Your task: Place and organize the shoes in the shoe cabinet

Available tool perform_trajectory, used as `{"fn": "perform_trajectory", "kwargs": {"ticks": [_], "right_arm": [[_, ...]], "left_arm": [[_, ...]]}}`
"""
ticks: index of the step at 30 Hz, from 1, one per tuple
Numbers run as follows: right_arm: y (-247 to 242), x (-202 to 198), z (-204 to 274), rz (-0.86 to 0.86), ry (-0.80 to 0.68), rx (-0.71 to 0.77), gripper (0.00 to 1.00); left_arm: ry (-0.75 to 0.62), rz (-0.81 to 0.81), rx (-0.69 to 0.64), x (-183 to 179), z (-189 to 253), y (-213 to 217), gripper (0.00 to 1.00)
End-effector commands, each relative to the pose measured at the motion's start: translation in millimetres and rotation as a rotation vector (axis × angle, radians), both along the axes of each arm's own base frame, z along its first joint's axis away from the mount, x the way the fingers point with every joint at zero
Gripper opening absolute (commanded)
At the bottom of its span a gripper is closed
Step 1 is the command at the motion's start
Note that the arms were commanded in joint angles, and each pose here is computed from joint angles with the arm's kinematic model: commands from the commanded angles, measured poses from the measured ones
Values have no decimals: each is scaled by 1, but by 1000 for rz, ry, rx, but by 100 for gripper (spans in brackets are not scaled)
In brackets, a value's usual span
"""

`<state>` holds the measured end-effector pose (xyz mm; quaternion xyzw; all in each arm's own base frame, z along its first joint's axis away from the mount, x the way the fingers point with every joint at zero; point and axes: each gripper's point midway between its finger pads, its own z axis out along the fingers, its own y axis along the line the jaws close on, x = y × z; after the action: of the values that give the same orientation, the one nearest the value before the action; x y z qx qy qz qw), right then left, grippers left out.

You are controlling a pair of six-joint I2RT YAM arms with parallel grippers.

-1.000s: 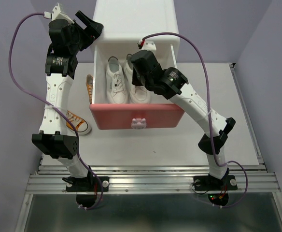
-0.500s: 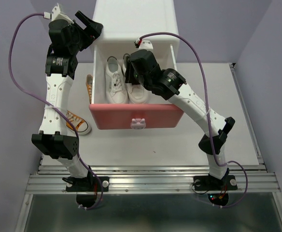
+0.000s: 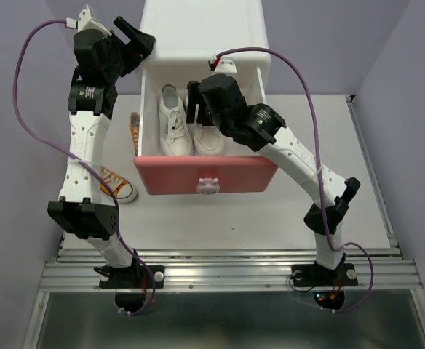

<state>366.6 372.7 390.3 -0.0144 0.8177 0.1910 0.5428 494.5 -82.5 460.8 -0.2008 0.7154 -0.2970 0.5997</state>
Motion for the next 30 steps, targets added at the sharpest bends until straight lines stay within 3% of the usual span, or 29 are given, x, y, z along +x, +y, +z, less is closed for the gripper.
{"fn": "perform_trajectory", "kwargs": {"ticks": [1, 4, 11, 15, 24, 30], "right_arm": [[-21, -10, 70, -21, -142, 110, 82], [-18, -16, 100, 33, -214, 174, 100], [-15, -44, 156, 199, -354, 277, 100], [-6, -81, 185, 409, -418, 325, 100], [22, -173, 186, 946, -392, 307, 100], [43, -219, 164, 1176, -320, 287, 100]], "left_arm": [[447, 88, 162, 0, -149, 34, 93], [444, 85, 161, 2, -149, 34, 93], [444, 78, 165, 1, -149, 33, 93], [448, 77, 170, 0, -150, 33, 93], [453, 69, 194, -4, -151, 35, 93], [456, 59, 194, -7, -157, 33, 93]]}}
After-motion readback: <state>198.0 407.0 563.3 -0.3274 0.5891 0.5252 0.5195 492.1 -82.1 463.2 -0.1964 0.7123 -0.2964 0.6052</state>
